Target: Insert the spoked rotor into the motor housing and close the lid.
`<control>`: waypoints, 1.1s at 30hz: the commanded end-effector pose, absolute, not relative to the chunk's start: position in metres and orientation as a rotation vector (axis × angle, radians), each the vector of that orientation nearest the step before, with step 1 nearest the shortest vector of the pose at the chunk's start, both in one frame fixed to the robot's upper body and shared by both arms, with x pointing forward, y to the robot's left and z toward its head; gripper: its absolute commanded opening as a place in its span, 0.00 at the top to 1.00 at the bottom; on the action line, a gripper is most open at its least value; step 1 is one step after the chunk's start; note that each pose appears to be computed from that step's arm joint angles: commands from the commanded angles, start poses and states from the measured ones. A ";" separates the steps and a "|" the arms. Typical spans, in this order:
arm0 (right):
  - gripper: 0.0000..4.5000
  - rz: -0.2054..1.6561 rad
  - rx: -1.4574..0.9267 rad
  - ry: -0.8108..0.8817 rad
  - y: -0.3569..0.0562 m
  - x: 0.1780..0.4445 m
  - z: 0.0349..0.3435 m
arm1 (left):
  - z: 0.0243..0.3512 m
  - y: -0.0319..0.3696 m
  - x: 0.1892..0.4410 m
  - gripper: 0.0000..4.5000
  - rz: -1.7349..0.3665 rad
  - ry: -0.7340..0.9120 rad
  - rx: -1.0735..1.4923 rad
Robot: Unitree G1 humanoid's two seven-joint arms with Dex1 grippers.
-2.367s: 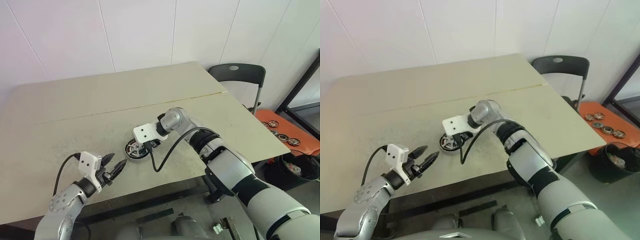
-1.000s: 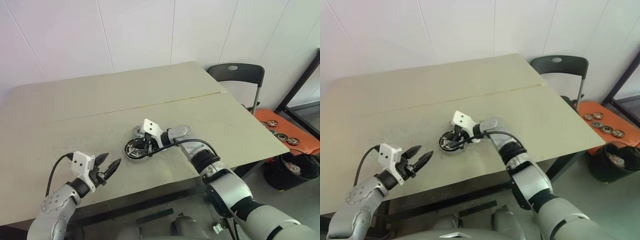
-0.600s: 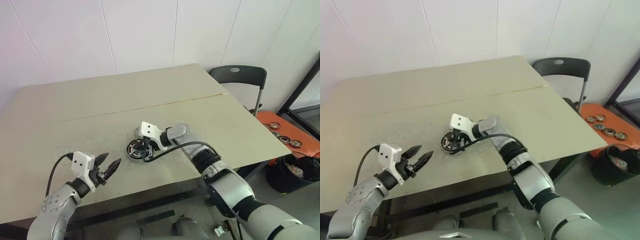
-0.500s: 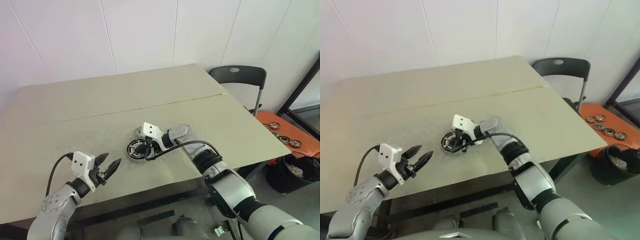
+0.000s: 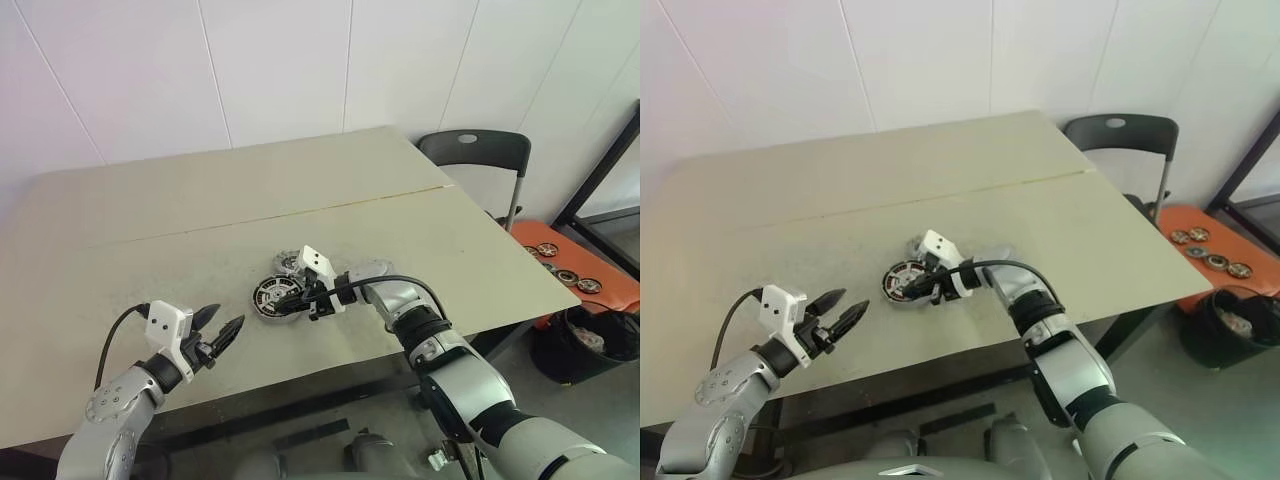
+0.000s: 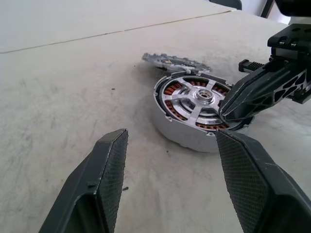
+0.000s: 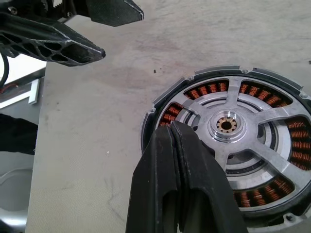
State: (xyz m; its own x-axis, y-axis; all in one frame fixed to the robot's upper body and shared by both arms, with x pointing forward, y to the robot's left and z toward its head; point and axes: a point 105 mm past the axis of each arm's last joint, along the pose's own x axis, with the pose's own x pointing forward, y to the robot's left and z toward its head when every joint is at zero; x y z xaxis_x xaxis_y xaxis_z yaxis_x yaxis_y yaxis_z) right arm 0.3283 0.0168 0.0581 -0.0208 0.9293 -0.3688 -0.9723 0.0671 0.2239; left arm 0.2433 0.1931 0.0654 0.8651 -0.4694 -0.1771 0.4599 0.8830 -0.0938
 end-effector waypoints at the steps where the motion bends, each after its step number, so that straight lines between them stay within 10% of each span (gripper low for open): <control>1: 0.99 1.575 -0.123 0.306 0.026 0.335 0.103 | 0.075 0.192 0.246 0.32 -0.504 0.164 -0.028; 7: 0.99 1.731 -0.553 0.196 0.014 0.327 0.131 | 0.079 0.193 0.242 0.32 -0.549 0.169 0.070; 18: 0.22 1.780 -1.110 0.176 -0.003 0.333 0.116 | 0.085 0.187 0.239 0.32 -0.566 0.130 0.050; 33: 0.22 1.683 -1.245 0.155 0.007 0.350 0.091 | 0.079 0.182 0.238 0.32 -0.551 0.133 0.031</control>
